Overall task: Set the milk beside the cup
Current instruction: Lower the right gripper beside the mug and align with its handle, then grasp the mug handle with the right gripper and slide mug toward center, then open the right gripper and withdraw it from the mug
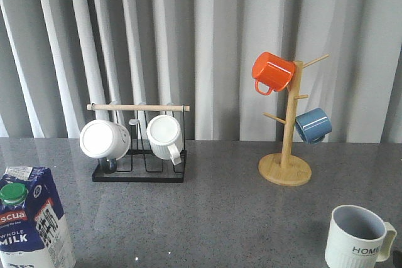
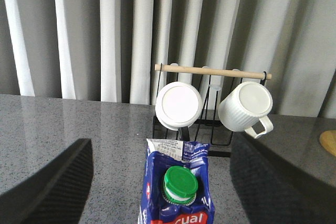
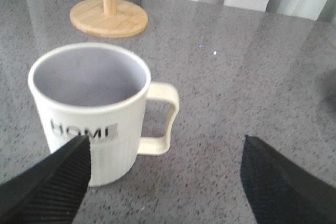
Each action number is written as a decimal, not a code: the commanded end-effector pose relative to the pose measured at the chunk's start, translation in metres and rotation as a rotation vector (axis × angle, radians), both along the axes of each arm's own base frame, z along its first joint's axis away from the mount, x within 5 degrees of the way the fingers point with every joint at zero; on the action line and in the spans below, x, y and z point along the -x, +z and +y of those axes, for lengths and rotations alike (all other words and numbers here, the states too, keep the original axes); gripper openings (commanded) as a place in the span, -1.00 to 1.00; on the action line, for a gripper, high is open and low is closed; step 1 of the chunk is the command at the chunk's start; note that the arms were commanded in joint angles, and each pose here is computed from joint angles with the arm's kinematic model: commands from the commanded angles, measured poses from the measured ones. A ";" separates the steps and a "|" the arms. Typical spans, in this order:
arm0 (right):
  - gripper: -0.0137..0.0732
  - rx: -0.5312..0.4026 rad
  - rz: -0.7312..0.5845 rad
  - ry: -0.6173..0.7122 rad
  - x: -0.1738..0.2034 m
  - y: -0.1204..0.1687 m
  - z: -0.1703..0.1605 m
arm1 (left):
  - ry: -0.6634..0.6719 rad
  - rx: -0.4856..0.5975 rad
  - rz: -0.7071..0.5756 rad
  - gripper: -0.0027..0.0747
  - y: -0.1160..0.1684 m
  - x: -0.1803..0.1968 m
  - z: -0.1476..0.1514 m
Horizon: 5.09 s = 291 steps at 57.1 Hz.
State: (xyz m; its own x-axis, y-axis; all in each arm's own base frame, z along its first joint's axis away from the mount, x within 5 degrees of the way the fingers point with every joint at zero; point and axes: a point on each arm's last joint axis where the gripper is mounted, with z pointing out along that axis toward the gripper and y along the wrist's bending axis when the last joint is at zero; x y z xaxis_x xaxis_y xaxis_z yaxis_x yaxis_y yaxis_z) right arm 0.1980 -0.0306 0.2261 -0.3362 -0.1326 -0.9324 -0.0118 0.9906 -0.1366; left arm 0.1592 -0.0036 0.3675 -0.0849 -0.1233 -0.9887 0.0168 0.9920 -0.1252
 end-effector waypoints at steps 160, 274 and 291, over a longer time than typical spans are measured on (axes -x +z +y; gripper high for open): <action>-0.70 -0.109 -0.213 0.147 -0.091 -0.062 -0.017 | 0.001 0.006 -0.110 0.45 0.019 0.001 0.000; -0.08 -0.013 -0.223 0.136 -0.099 -0.056 0.146 | 0.001 0.006 -0.110 0.45 0.019 0.001 0.000; -0.08 -0.022 -0.294 0.209 -0.063 -0.042 0.135 | 0.001 0.006 -0.110 0.45 0.019 0.001 0.000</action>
